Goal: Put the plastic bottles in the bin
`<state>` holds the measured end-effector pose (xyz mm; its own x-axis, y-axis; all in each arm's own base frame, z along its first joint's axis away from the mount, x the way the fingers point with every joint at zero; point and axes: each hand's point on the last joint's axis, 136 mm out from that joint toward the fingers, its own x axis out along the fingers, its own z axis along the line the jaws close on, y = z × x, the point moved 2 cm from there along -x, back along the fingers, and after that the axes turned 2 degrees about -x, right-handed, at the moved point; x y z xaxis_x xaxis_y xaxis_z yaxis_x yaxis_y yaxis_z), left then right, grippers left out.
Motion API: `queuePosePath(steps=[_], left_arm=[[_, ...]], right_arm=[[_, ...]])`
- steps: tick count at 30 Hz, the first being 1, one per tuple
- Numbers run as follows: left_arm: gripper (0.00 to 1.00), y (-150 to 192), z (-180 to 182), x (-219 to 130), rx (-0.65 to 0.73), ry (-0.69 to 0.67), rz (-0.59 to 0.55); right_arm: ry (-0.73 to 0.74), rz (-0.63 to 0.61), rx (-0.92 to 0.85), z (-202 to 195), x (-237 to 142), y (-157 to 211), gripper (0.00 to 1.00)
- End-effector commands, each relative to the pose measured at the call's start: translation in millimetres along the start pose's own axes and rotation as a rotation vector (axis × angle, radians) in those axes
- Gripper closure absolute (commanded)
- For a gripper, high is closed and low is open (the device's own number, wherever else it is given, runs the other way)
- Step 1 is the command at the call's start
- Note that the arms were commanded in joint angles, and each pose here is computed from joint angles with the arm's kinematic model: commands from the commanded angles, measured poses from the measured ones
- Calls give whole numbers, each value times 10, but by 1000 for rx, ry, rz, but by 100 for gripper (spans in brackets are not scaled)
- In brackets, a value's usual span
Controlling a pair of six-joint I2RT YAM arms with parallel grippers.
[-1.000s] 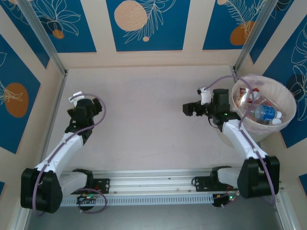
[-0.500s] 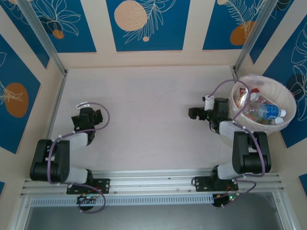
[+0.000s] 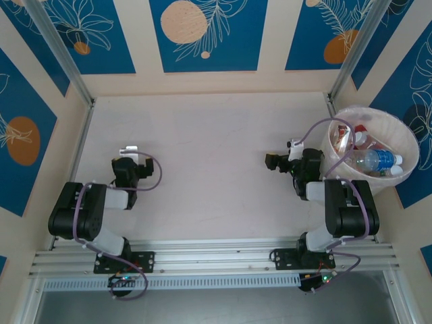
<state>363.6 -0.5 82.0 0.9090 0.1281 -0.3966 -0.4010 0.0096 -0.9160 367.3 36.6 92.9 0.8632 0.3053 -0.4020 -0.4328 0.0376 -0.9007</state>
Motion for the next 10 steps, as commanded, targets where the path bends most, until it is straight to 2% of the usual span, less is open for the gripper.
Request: queuePosePath(steps=[1, 10], left_arm=[[0, -179, -2, 2, 4, -14, -63], [0, -181, -26, 9, 10, 1, -63]], right_arm=[[28, -60, -8, -39, 11, -114, 0], [47, -57, -8, -55, 13, -122, 0]])
